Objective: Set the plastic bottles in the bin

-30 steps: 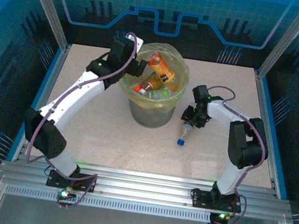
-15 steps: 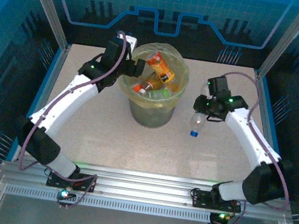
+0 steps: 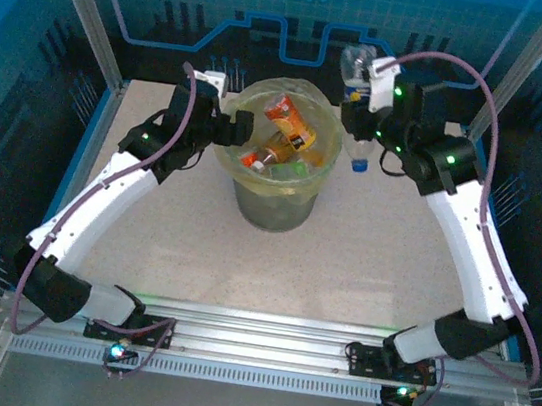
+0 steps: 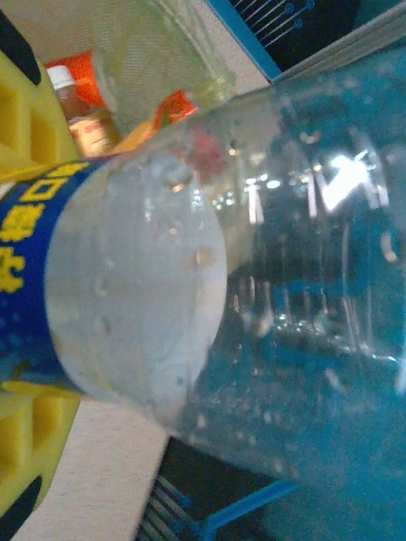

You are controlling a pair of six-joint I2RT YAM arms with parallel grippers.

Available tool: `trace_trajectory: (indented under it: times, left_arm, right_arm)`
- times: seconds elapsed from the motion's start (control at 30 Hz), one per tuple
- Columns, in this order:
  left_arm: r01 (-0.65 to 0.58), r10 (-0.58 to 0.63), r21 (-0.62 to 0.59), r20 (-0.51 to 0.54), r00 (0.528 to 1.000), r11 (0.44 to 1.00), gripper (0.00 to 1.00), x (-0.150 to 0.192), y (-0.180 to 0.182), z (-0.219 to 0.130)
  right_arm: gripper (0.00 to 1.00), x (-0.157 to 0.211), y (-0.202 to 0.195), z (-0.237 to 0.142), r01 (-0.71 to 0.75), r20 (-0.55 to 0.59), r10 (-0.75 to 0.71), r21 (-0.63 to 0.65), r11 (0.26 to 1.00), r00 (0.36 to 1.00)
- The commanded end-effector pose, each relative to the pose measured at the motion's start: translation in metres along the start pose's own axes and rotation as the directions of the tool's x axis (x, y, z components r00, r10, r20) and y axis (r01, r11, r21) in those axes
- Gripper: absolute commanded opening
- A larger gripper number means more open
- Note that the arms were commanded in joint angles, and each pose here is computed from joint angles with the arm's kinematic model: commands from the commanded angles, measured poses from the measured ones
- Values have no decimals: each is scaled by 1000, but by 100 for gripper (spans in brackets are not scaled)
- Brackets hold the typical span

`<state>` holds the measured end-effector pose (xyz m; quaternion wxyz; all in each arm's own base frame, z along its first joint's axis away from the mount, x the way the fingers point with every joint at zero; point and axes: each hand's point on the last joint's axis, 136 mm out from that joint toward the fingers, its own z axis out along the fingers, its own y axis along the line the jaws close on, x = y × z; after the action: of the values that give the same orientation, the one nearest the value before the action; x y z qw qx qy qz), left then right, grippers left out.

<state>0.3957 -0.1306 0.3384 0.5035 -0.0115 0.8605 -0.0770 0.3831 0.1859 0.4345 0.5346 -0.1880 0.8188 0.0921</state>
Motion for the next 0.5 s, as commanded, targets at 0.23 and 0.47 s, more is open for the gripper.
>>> trace_trajectory:
  times: [0.23,0.47]
  left_arm:
    - [137,-136,44,-39,990,990,99,11,9,-10]
    - [171,-169,36,-60,984,985,99,17,17,-5]
  right_arm:
    - [36,-21,82,49,316,71,-308,-225,922,949]
    - [36,9,110,76,326,-8,-345,-304,895,939]
